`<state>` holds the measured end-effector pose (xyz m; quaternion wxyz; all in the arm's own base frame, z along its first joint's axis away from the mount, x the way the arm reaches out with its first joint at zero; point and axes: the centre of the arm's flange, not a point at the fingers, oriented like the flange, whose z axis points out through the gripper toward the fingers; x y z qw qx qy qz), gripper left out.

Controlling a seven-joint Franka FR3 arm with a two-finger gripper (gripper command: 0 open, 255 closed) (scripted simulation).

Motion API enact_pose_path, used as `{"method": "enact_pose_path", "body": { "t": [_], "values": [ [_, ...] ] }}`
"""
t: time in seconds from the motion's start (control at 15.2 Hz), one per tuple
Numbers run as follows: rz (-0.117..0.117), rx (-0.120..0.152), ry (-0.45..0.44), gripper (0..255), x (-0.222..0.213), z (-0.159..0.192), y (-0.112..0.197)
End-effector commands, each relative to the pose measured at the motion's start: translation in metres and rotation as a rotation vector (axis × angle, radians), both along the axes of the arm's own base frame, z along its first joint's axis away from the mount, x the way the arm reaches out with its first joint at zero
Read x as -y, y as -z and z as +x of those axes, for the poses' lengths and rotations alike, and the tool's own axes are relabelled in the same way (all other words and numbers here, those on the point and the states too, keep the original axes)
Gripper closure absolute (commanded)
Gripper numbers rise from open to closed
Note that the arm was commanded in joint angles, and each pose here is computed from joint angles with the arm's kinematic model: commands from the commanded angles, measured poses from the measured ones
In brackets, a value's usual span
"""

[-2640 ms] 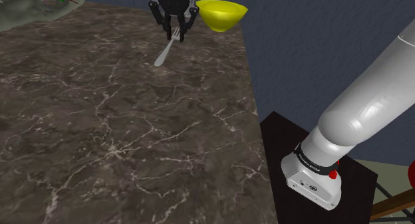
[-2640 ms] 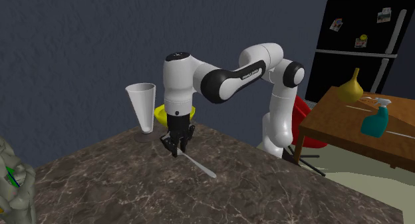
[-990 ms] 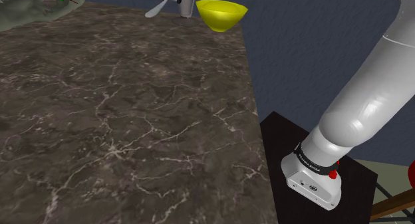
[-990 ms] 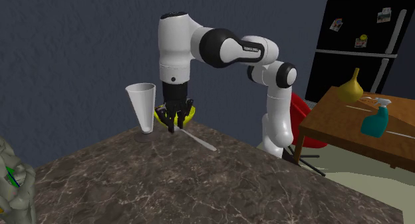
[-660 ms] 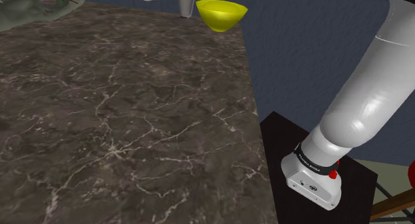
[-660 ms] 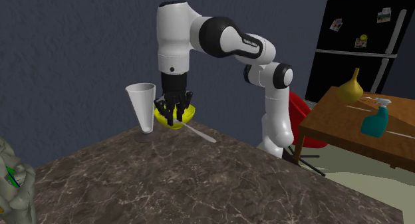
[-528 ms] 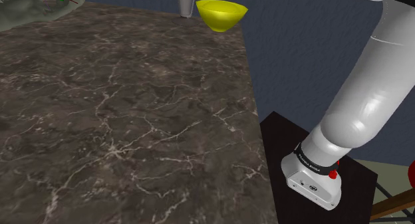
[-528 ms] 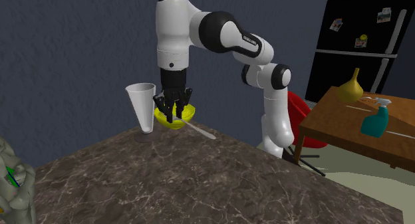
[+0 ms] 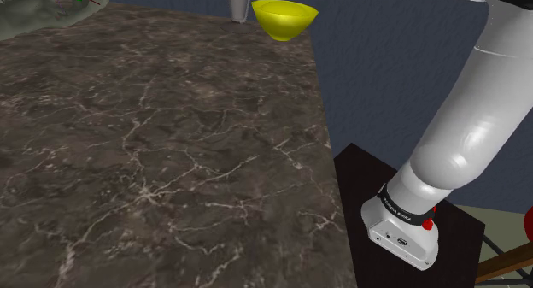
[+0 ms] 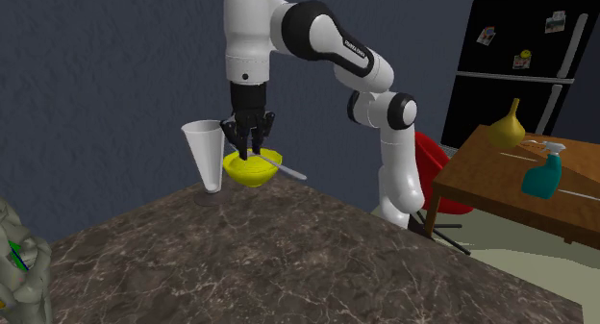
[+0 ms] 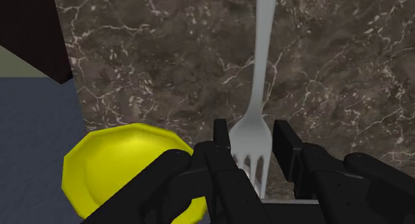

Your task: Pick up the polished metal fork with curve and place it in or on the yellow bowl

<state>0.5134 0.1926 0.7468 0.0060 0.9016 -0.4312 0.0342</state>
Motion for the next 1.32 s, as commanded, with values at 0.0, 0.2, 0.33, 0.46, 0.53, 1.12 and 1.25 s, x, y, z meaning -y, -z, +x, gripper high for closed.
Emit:
{"method": "enact_pose_path", "body": {
  "t": [0.0,0.2,0.33,0.46,0.53,1.12,1.25],
  "values": [
    [0.001,-0.001,0.000,255,0.027,-0.001,0.002],
    [0.001,-0.001,0.000,255,0.066,0.002,0.002],
    [0.001,-0.001,0.000,255,0.093,0.003,0.001],
    [0.001,-0.001,0.000,255,0.119,0.005,0.001],
    [0.001,-0.001,0.000,255,0.132,0.006,0.001],
    [0.001,-0.001,0.000,255,0.189,0.009,0.026],
    [0.001,-0.001,0.000,255,0.189,0.009,0.037]
  ]
}}
